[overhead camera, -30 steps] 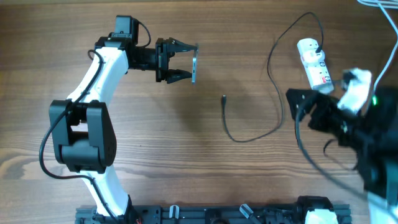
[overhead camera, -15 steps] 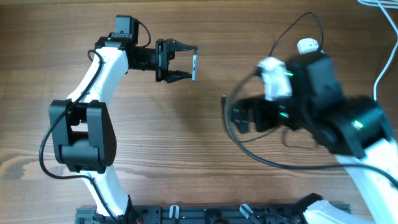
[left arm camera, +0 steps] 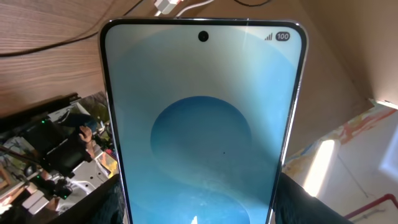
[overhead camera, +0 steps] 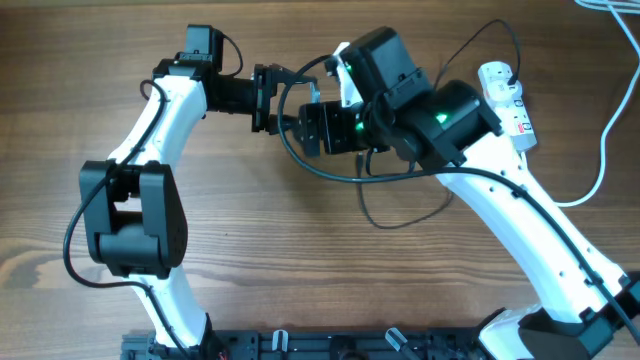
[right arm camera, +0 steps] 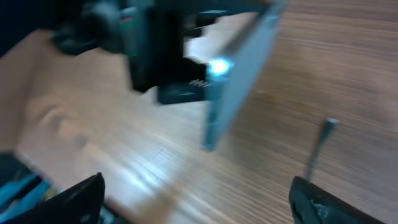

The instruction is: Plug charger to phone and switch on socket

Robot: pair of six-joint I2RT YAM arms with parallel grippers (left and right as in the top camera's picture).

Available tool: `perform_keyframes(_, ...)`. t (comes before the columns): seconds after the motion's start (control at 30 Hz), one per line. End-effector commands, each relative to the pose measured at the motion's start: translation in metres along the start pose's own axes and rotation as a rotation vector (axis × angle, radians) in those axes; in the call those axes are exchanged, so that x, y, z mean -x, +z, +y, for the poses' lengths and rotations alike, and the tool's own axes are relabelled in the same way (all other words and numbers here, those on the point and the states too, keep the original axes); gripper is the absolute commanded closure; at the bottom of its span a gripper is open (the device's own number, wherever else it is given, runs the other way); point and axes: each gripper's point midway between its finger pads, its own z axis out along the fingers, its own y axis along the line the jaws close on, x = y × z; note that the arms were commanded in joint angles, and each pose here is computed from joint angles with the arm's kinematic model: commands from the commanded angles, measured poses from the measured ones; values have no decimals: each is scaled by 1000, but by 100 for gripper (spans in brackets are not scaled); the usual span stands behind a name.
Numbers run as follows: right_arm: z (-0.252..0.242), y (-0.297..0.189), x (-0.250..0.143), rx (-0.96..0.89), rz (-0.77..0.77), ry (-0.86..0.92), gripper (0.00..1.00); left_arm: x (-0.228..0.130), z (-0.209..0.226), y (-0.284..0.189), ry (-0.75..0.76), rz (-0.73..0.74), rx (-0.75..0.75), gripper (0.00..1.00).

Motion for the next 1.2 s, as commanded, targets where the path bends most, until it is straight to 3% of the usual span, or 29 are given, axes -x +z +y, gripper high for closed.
perform_keyframes(0.0, -20, 14, 9, -182, -63, 85, 7, -15, -11, 1, 41, 18, -7, 39)
perform_keyframes(0.27, 6, 25, 24, -262, -235, 62, 12, -13, -9, 3, 19, 3, 5, 38)
perform_keyframes(0.5, -11, 36, 28, -385, -290, 96, 15, -14, -8, 5, 21, 7, 9, 39)
perform_keyframes(0.97, -11, 50, 39, -406, -321, 41, 46, -14, -8, 5, 22, 7, 8, 38)
perform_keyframes(1.17, -14, 53, 42, -413, -322, 46, 54, -14, -8, 5, 22, 8, 8, 38)
